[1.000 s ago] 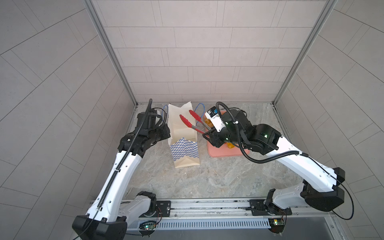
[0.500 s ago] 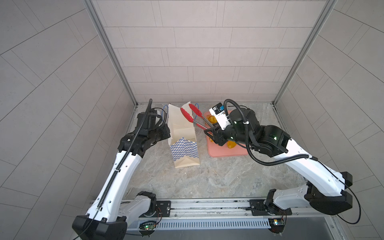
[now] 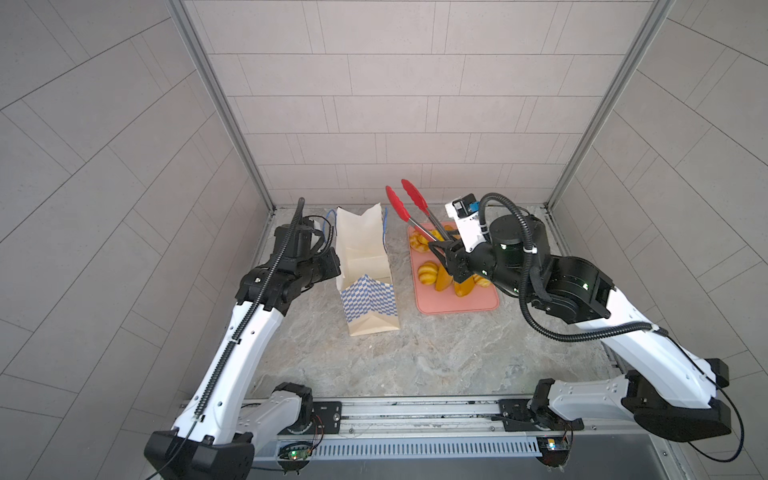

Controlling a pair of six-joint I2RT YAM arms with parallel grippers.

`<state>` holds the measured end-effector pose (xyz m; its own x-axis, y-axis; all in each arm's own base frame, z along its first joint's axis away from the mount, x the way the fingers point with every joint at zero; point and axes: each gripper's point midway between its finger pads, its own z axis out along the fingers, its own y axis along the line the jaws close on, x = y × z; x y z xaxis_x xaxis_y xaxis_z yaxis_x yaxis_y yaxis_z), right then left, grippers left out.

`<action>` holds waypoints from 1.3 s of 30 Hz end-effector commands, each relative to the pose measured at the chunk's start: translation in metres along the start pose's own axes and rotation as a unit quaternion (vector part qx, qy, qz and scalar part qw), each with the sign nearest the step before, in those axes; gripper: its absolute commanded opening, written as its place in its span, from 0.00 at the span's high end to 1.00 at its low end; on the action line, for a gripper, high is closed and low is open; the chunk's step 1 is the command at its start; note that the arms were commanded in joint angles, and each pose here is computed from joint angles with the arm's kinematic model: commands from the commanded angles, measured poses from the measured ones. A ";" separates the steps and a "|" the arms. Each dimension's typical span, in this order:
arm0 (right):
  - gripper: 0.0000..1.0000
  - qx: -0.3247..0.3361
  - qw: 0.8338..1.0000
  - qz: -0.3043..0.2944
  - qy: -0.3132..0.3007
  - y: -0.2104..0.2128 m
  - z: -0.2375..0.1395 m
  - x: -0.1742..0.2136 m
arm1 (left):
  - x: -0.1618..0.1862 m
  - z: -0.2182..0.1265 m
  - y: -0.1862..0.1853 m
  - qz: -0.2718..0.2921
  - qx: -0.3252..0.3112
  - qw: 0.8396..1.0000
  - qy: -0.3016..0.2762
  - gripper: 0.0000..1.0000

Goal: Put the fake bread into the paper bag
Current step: 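Withdraw the empty tongs from the bag back over the pink tray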

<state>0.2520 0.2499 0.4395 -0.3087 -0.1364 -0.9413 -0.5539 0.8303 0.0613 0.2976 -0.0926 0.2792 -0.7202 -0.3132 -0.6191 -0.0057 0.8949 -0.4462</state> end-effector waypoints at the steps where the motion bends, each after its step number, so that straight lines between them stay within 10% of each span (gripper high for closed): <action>1: 0.54 0.048 0.998 -0.003 -0.043 -0.021 -0.018 -0.019 | 0.002 -0.002 -0.001 0.004 0.002 1.000 0.001 0.87; 39: 0.57 0.166 0.964 0.165 0.122 -0.155 0.033 0.104 | 0.005 0.001 0.001 0.005 0.000 1.000 0.007 0.87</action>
<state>0.3276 0.1210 0.3246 -0.6070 0.0392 -0.7938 -0.1282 0.9809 0.1465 0.2975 -0.0926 0.2790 -0.7204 -0.3118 -0.6195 -0.0047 0.8954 -0.4451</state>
